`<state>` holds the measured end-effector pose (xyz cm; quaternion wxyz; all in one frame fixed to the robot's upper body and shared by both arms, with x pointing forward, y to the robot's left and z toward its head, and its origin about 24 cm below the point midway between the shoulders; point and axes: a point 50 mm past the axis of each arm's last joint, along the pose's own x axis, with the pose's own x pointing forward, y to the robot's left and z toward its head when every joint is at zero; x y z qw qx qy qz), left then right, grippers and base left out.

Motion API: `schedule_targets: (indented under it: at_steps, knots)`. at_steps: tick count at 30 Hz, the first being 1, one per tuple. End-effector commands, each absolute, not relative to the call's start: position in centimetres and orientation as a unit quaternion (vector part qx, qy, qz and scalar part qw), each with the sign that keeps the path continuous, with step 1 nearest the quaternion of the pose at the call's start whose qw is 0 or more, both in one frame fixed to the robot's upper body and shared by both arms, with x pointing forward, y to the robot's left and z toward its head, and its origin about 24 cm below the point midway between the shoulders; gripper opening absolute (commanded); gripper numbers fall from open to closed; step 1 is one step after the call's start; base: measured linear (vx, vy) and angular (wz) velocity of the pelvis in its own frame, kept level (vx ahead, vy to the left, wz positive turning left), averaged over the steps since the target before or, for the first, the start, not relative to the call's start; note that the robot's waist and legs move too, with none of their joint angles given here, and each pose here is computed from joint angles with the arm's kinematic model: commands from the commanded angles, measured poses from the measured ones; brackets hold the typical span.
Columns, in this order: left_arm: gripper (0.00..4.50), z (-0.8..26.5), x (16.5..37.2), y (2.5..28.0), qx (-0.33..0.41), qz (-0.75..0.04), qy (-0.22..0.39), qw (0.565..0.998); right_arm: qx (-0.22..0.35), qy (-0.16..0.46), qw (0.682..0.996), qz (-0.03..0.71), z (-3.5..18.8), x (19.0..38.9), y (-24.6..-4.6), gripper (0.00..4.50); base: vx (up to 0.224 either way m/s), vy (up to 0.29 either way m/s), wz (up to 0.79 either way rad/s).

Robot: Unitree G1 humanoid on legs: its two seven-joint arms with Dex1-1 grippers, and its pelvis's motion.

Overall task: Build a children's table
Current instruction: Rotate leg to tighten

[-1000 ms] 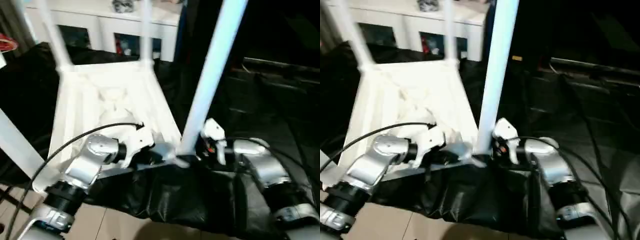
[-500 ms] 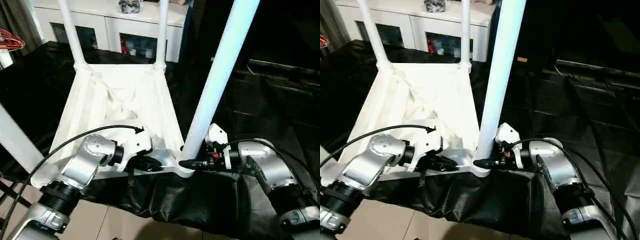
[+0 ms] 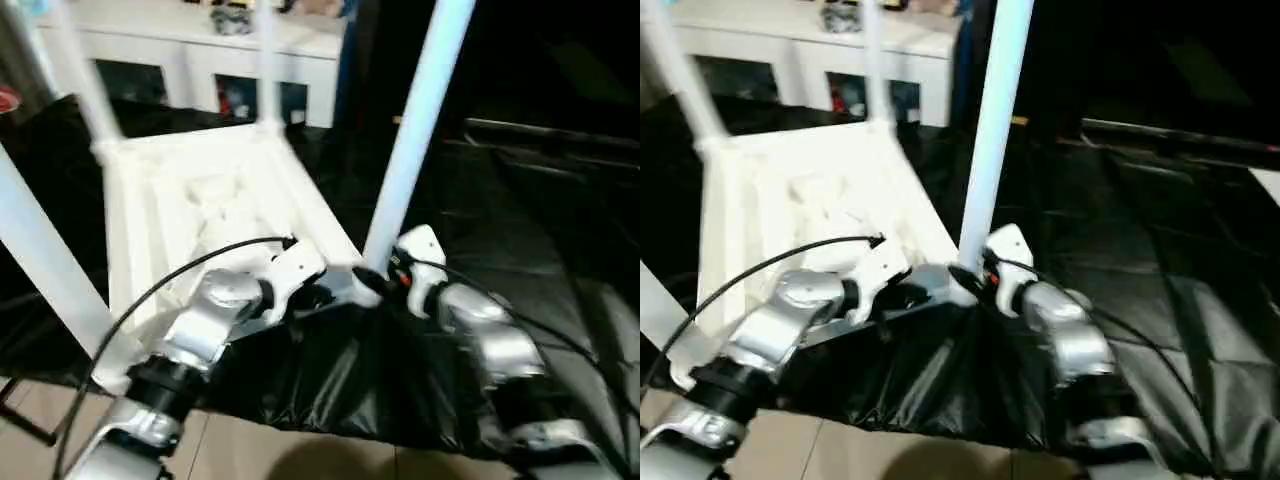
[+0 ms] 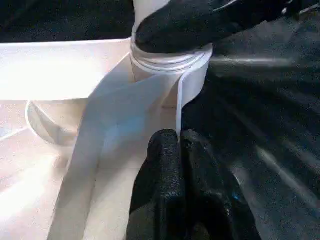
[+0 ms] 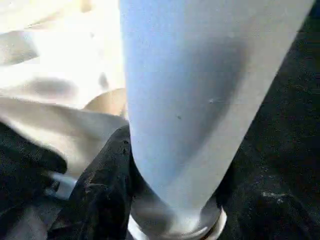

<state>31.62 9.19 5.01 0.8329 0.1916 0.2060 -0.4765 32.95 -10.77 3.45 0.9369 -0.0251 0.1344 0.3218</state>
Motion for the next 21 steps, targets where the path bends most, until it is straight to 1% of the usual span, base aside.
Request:
schedule_targets:
  at_steps: [1, 2, 3, 4, 5, 6, 8, 9, 10, 11, 12, 14, 16, 17, 18, 19, 20, 21]
  knots:
    - [0.00, 6.1, 30.9, 4.4, 0.182, -0.534, 0.162, 0.810, -0.015, 0.158, 0.905, 0.395, 2.3, 31.6, -5.6, 1.99, 0.000, 0.000, 0.00]
    - [0.00, 6.1, 30.9, 4.4, 0.182, -0.534, 0.162, 0.810, -0.002, 0.154, 0.903, 0.401, 2.5, 31.6, -5.4, 1.99, 0.000, 0.000, 0.00]
    - [0.00, 6.1, 30.9, 4.4, 0.182, -0.534, 0.162, 0.810, -0.002, 0.154, 0.903, 0.402, 2.5, 31.6, -5.4, 2.55, 0.000, 0.000, 0.00]
    - [0.00, 6.0, 30.8, 4.6, 0.182, -0.538, 0.161, 0.808, 0.009, 0.148, 0.896, 0.419, 2.8, 31.4, -5.3, 2.69, 0.000, 0.000, 0.00]
    - [0.00, 6.0, 30.8, 4.7, 0.182, -0.538, 0.161, 0.807, 0.010, 0.148, 0.894, 0.423, 2.8, 31.3, -5.3, 2.68, 0.000, 0.000, 0.00]
    - [0.00, 6.1, 30.7, 5.2, 0.181, -0.544, 0.157, 0.804, 0.006, 0.148, 0.887, 0.437, 2.9, 31.2, -5.7, 2.88, 0.000, 0.000, 0.00]
    - [0.00, 6.1, 30.7, 5.4, 0.181, -0.548, 0.153, 0.802, 0.001, 0.148, 0.885, 0.441, 2.9, 31.1, -5.9, 2.88, 0.000, 0.000, 0.00]
    - [0.00, 6.3, 30.6, 6.1, 0.183, -0.559, 0.143, 0.796, -0.012, 0.149, 0.875, 0.460, 2.8, 30.9, -6.7, 3.04, 0.000, 0.000, 0.00]
    - [0.00, 6.3, 30.6, 6.2, 0.182, -0.560, 0.144, 0.795, -0.014, 0.150, 0.874, 0.463, 2.8, 30.9, -6.8, 3.14, 0.000, 0.000, 0.00]
    - [0.00, 6.3, 30.6, 6.4, 0.181, -0.561, 0.145, 0.795, -0.019, 0.150, 0.871, 0.468, 2.8, 30.9, -7.0, 3.14, 0.000, 0.000, 0.00]
    - [0.00, 6.3, 30.5, 6.9, 0.181, -0.567, 0.142, 0.791, -0.026, 0.151, 0.860, 0.486, 2.9, 30.8, -7.7, 3.14, 0.000, 0.000, 0.00]
    - [0.00, 6.4, 30.4, 7.3, 0.175, -0.575, 0.144, 0.786, -0.037, 0.145, 0.847, 0.510, 3.2, 30.6, -8.3, 3.14, 0.000, 0.000, 0.00]
    - [0.00, 6.4, 30.0, 7.8, 0.172, -0.595, 0.143, 0.772, -0.051, 0.143, 0.826, 0.542, 3.5, 30.3, -9.3, 3.14, 0.000, 0.000, 0.00]
    - [0.00, 6.4, 30.0, 7.9, 0.172, -0.596, 0.143, 0.771, -0.052, 0.143, 0.825, 0.544, 3.5, 30.3, -9.3, 3.14, 0.000, 0.000, 0.00]
    - [0.00, 6.4, 29.9, 8.1, 0.173, -0.605, 0.143, 0.764, -0.057, 0.144, 0.816, 0.557, 3.6, 30.2, -9.8, 3.14, 0.000, 0.000, 0.00]
    - [0.00, 6.4, 29.7, 8.5, 0.178, -0.616, 0.141, 0.754, -0.066, 0.147, 0.796, 0.584, 3.8, 29.8, -10.5, 3.14, 0.000, 0.000, 0.00]
    - [0.00, 6.4, 29.7, 8.5, 0.179, -0.616, 0.141, 0.754, -0.066, 0.147, 0.795, 0.585, 3.8, 29.8, -10.5, 3.14, 0.000, 0.000, 0.00]
    - [0.00, 6.5, 29.6, 8.7, 0.179, -0.621, 0.140, 0.750, -0.070, 0.148, 0.786, 0.596, 3.9, 29.7, -10.9, 3.14, 0.000, 0.000, 0.00]
